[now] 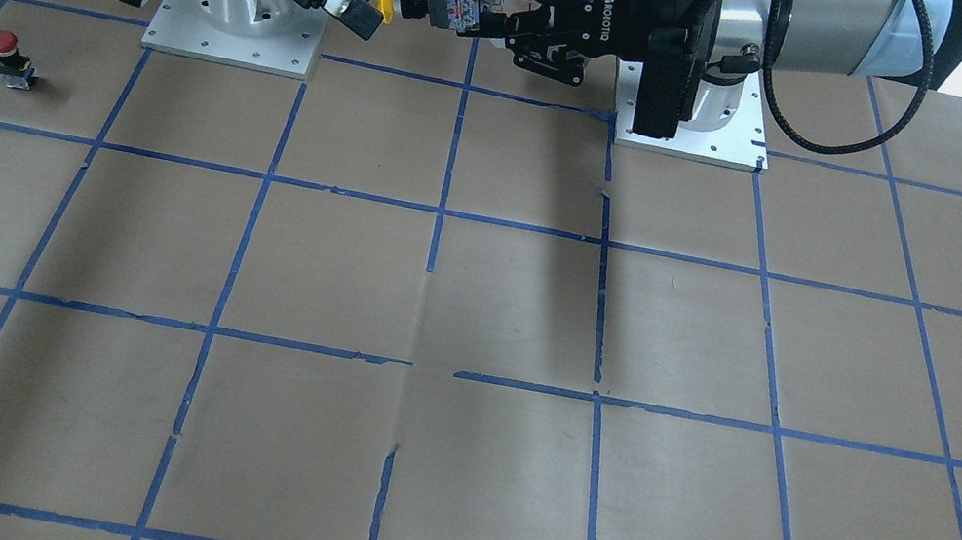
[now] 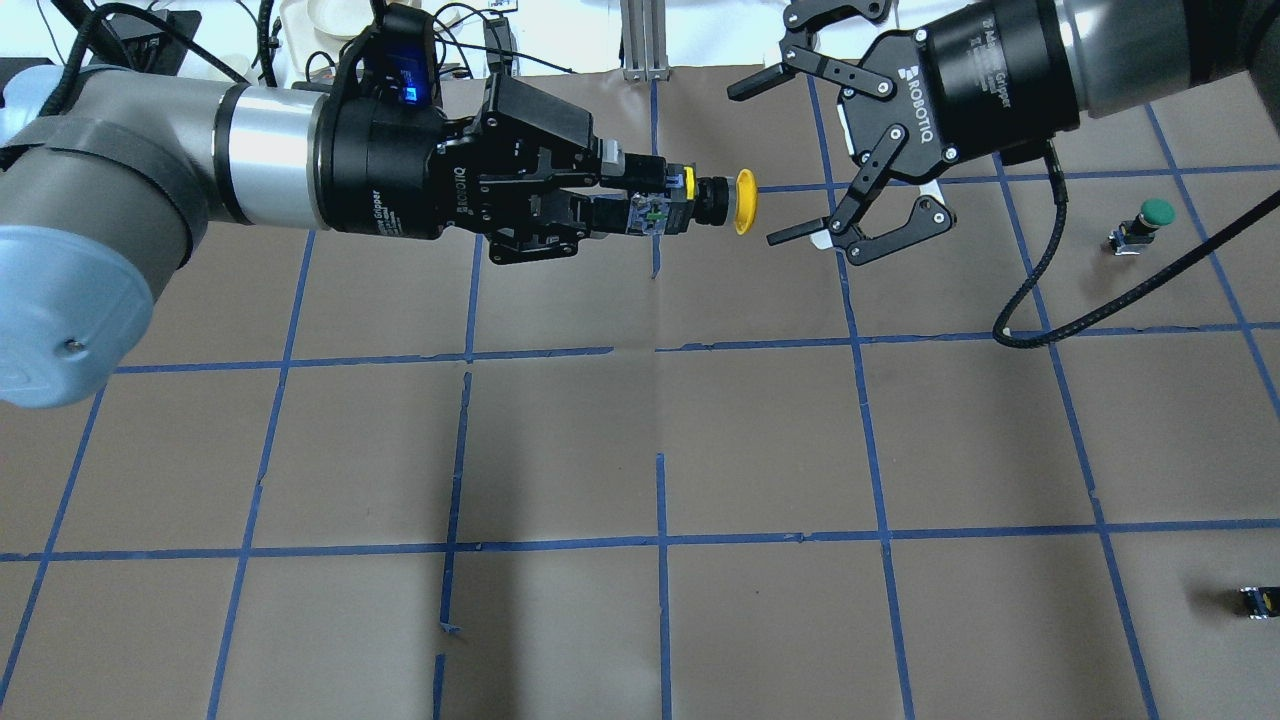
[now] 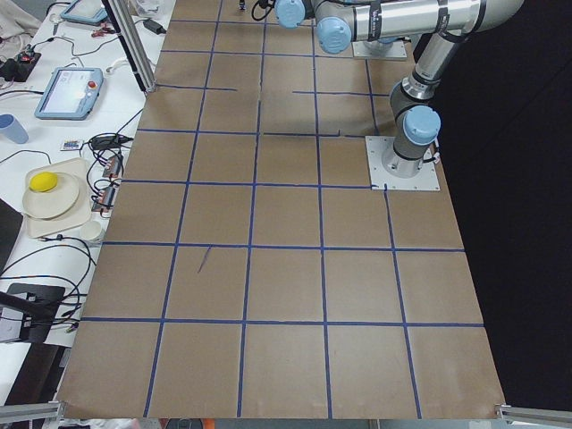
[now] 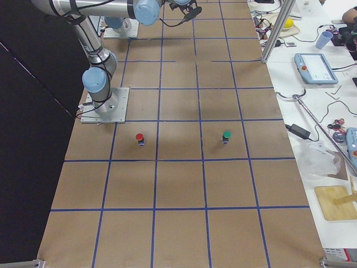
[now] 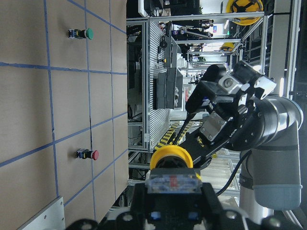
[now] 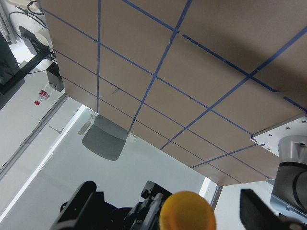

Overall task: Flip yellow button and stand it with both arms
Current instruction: 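Hold the button still with the left gripper while the right gripper approaches the yellow cap, then close the right gripper on the yellow cap and open the left gripper, then carry the button with the right gripper toward the green button while the left arm withdraws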

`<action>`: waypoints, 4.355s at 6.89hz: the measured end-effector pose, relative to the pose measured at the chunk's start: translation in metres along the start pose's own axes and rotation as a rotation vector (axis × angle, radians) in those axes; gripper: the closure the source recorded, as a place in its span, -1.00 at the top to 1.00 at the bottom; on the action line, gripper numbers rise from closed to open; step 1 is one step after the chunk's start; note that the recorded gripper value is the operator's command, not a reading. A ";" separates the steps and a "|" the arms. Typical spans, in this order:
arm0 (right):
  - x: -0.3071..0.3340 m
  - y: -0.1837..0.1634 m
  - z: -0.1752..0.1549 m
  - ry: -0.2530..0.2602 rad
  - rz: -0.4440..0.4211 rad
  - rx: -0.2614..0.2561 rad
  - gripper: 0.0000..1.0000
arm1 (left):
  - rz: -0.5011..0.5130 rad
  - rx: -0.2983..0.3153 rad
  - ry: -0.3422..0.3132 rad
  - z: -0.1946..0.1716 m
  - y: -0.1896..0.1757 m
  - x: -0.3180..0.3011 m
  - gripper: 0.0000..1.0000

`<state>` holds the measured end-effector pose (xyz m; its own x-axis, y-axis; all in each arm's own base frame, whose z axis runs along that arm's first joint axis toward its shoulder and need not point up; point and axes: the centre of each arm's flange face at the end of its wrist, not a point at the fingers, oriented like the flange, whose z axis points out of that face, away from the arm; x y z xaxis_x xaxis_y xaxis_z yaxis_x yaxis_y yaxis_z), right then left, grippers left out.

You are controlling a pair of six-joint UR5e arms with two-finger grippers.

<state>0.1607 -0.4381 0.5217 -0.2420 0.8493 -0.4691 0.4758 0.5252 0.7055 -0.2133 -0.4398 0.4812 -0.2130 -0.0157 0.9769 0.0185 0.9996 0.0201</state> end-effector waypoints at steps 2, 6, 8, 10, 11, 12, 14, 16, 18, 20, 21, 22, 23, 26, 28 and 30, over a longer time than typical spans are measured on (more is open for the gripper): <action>0.020 0.008 0.005 0.004 0.023 -0.007 0.98 | 0.003 0.001 0.001 0.000 0.000 0.001 -0.79; 0.020 0.013 0.005 -0.029 0.059 -0.041 0.90 | 0.008 0.002 0.001 -0.001 0.003 0.004 -0.79; 0.017 0.013 0.005 -0.055 0.064 -0.068 0.61 | 0.009 0.002 0.001 -0.001 0.003 0.004 -0.79; 0.018 0.012 0.005 -0.057 0.067 -0.071 0.02 | 0.010 0.002 0.001 -0.001 0.004 0.004 -0.79; 0.018 0.012 0.006 -0.055 0.068 -0.069 -0.22 | 0.011 0.002 0.001 -0.001 0.004 0.005 -0.78; 0.019 0.011 0.006 -0.053 0.070 -0.067 -0.37 | 0.012 0.003 0.001 -0.001 0.005 0.006 -0.78; 0.019 0.011 0.005 -0.050 0.071 -0.063 -0.38 | 0.017 0.004 0.000 -0.001 0.008 0.009 0.65; 0.020 0.011 0.005 -0.047 0.076 -0.061 -0.40 | 0.015 0.006 -0.003 -0.002 0.008 0.010 1.00; 0.019 0.011 0.003 -0.050 0.072 -0.055 -0.61 | -0.032 0.007 -0.004 -0.003 0.005 0.011 1.00; 0.020 -0.007 -0.013 -0.038 0.038 0.034 -0.61 | 0.005 0.012 -0.079 -0.006 -0.002 0.010 1.00; 0.024 -0.027 -0.030 -0.016 -0.024 0.126 -0.61 | 0.040 0.019 -0.213 -0.010 -0.007 0.003 1.00; 0.031 -0.047 -0.046 0.041 -0.121 0.219 -0.62 | 0.070 0.036 -0.378 -0.017 -0.011 -0.006 1.00; 0.040 -0.069 -0.058 0.150 -0.254 0.301 -0.64 | 0.074 0.047 -0.516 -0.025 -0.015 -0.017 1.00; 0.065 -0.120 -0.080 0.540 -0.761 0.375 -0.69 | 0.084 0.061 -0.983 -0.050 -0.040 -0.041 1.00; 0.090 -0.168 -0.088 0.677 -1.030 0.395 -0.69 | 0.122 0.050 -1.296 -0.067 -0.040 -0.039 1.00; 0.127 -0.213 -0.106 0.753 -1.269 0.406 -0.71 | 0.138 0.070 -1.421 -0.083 -0.049 -0.025 1.00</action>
<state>-0.0613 -0.4366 0.3685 -0.9549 -0.2411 -0.1732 -0.2082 0.9598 -0.1880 -0.1274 -0.4900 0.4734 -0.9949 0.0735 -0.0693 0.0807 0.9909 -0.1074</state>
